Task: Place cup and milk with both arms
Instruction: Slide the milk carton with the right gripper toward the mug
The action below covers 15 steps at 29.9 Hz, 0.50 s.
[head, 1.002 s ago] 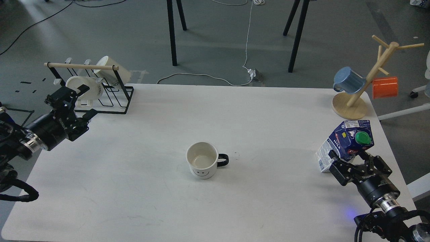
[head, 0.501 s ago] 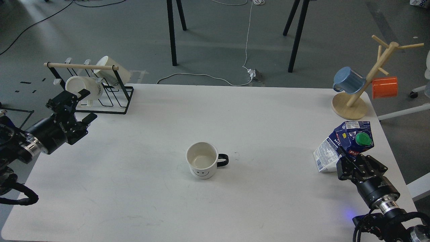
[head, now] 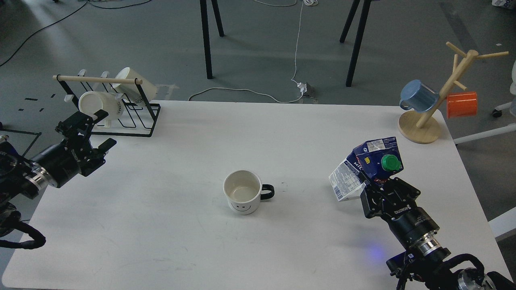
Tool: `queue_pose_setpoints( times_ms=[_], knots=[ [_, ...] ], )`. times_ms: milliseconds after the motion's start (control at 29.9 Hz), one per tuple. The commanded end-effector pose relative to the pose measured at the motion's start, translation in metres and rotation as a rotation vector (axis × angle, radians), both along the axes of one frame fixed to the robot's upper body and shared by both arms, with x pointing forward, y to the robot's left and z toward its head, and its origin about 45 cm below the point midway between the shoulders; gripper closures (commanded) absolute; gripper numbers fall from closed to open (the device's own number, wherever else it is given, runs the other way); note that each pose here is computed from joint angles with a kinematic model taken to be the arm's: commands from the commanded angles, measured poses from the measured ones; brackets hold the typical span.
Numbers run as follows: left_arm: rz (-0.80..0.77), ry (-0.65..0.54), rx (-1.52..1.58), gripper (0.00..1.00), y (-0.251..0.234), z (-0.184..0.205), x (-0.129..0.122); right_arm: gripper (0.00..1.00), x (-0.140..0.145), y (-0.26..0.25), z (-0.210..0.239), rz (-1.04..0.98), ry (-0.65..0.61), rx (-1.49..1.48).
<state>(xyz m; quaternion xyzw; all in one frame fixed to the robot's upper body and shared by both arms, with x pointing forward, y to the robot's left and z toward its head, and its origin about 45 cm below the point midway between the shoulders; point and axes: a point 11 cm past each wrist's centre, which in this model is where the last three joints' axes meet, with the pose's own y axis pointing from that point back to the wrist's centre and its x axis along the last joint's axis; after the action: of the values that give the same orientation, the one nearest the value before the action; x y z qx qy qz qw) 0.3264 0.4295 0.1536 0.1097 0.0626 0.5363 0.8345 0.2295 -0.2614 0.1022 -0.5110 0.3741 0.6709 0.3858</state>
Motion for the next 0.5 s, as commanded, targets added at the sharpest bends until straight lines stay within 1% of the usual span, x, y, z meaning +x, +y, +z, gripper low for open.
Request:
queue_pose_setpoints(
  times_ms=[0, 134, 334, 468],
  knots=[
    [0.001, 0.002, 0.001, 0.04, 0.001, 0.0, -0.001, 0.67, -0.002, 0.025, -0.003, 0.032, -0.016, 0.016],
    [0.0, 0.002, 0.001, 0.04, 0.001, 0.0, -0.001, 0.67, -0.006, 0.046, -0.006, 0.057, -0.021, 0.029],
    [0.001, 0.004, 0.001, 0.04, 0.001, -0.001, -0.001, 0.67, -0.009, 0.055, -0.018, 0.057, 0.008, 0.021],
    [0.002, 0.003, 0.001, 0.04, 0.001, -0.001, -0.001, 0.67, -0.008, 0.062, -0.02, 0.066, 0.003, 0.017]
  ],
)
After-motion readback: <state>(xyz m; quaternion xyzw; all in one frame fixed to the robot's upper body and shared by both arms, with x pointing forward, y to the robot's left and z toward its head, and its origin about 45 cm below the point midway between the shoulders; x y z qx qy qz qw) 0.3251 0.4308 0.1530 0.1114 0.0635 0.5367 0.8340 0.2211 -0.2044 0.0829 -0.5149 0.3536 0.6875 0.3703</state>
